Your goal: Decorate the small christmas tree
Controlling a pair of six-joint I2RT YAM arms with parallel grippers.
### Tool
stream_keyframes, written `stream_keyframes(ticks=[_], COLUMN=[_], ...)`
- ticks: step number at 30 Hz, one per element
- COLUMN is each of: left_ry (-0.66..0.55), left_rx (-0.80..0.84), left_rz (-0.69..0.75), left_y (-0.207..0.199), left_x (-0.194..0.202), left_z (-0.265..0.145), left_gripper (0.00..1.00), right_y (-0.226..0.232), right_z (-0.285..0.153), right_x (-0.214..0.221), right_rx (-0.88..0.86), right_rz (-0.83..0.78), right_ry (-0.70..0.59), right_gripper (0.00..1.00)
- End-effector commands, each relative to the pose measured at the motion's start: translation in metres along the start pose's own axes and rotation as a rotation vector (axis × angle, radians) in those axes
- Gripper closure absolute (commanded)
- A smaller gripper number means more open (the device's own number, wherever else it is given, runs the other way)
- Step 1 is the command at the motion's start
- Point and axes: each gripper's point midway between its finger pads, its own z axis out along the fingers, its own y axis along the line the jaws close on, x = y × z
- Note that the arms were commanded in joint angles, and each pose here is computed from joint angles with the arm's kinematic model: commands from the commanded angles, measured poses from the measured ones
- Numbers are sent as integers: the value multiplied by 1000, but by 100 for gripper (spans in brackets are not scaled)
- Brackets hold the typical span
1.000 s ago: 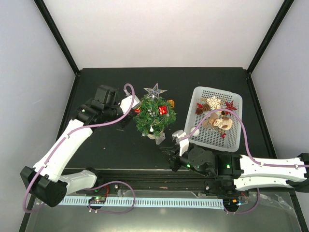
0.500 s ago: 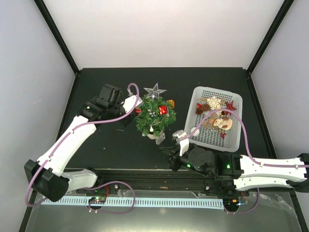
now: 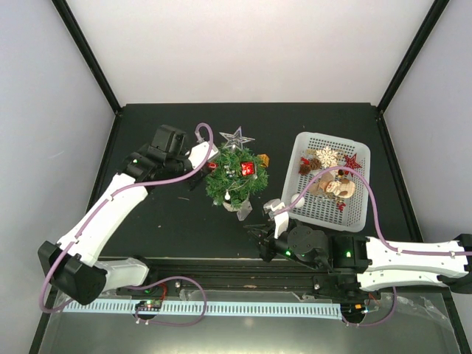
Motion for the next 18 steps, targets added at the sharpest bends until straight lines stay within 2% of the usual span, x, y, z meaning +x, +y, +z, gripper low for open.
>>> stream_keyframes(ticks=[1, 8, 18], left_ry=[-6, 7, 15], left_rx=[3, 12, -12], left_rz=[10, 22, 29], left_y=[-2, -6, -4], left_x=[-9, -6, 0], left_z=[-2, -1, -4], left_gripper=[98, 98, 91], right_y=[2, 3, 4], right_z=[-2, -2, -3], right_x=[-8, -8, -10], right_rx=[-9, -11, -9], right_rz=[19, 19, 15], right_ry=[-29, -26, -24], right_gripper=[92, 92, 92])
